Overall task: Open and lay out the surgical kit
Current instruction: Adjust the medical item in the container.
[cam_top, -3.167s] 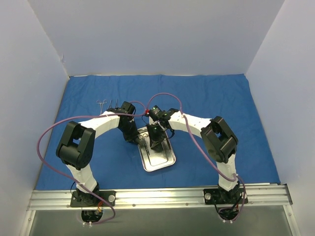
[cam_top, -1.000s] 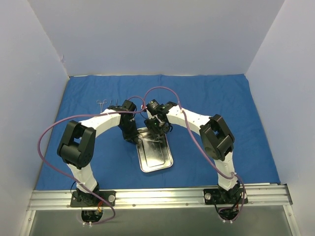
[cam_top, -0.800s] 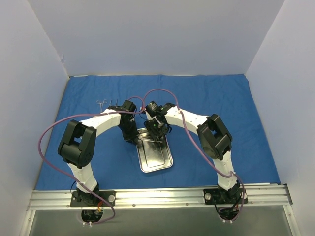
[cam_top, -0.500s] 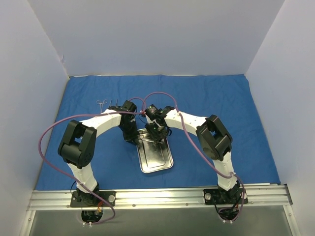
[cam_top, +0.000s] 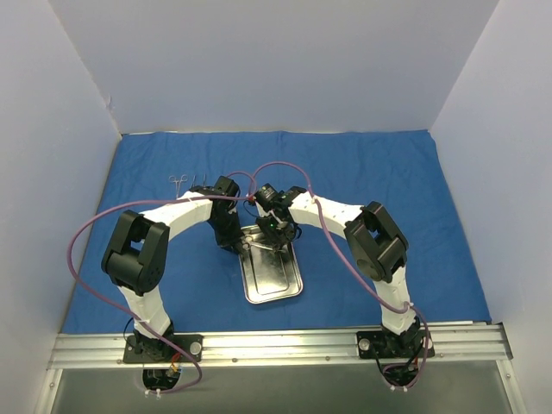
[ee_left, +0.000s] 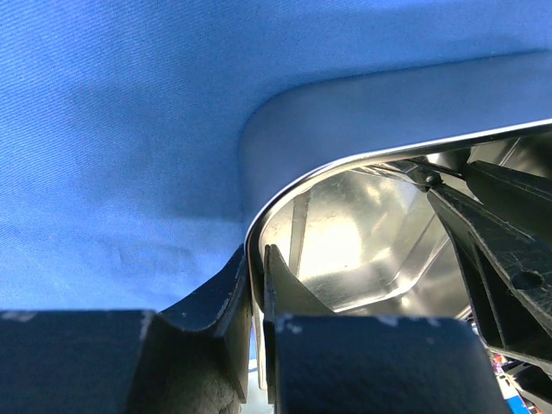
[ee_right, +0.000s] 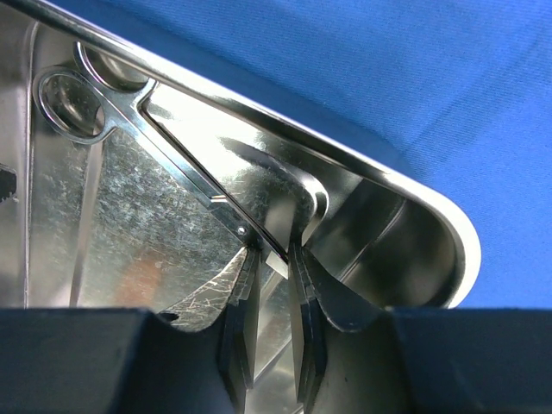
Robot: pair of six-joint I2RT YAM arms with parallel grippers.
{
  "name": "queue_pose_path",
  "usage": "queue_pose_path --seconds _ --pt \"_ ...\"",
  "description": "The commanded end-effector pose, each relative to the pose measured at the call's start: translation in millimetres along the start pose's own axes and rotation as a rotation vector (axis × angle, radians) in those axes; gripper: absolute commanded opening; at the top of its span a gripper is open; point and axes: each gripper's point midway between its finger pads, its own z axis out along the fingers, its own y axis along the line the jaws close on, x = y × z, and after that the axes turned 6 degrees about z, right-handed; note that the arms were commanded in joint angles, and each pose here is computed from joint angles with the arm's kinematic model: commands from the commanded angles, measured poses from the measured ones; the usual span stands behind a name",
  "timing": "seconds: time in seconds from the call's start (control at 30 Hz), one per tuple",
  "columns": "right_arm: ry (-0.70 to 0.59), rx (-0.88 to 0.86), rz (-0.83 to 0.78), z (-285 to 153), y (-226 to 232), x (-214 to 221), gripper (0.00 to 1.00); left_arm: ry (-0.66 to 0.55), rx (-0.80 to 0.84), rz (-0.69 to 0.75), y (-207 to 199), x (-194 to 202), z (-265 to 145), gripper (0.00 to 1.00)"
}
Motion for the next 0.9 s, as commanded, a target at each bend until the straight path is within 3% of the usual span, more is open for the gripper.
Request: queue_pose_path --seconds 0.0,0.2,0.37,0.63,0.87 --pt "0.208 0.077 -0.018 31.0 -18.2 57.6 0.00 -0.015 0.064 0.019 -13.8 -4.7 -8.0 0.11" --pt "0.147 0.040 -0.026 5.0 -0.8 40.4 0.00 -0.017 0.076 0.012 -15.5 -5.0 -8.2 0.12" --pt "0.159 -0.016 0.027 -20.9 15.6 42.2 0.00 -0.048 0.093 -0.008 -17.9 -10.1 -10.5 0.20" --pt "0.203 -0.111 0.097 -32.9 34.2 55.3 0.00 -0.038 0.096 -0.007 -18.7 -10.0 -8.3 0.23" --pt "0.193 -0.201 0.167 -38.5 47.8 50.0 0.00 -0.053 0.122 0.003 -23.4 -10.2 -18.2 0.40"
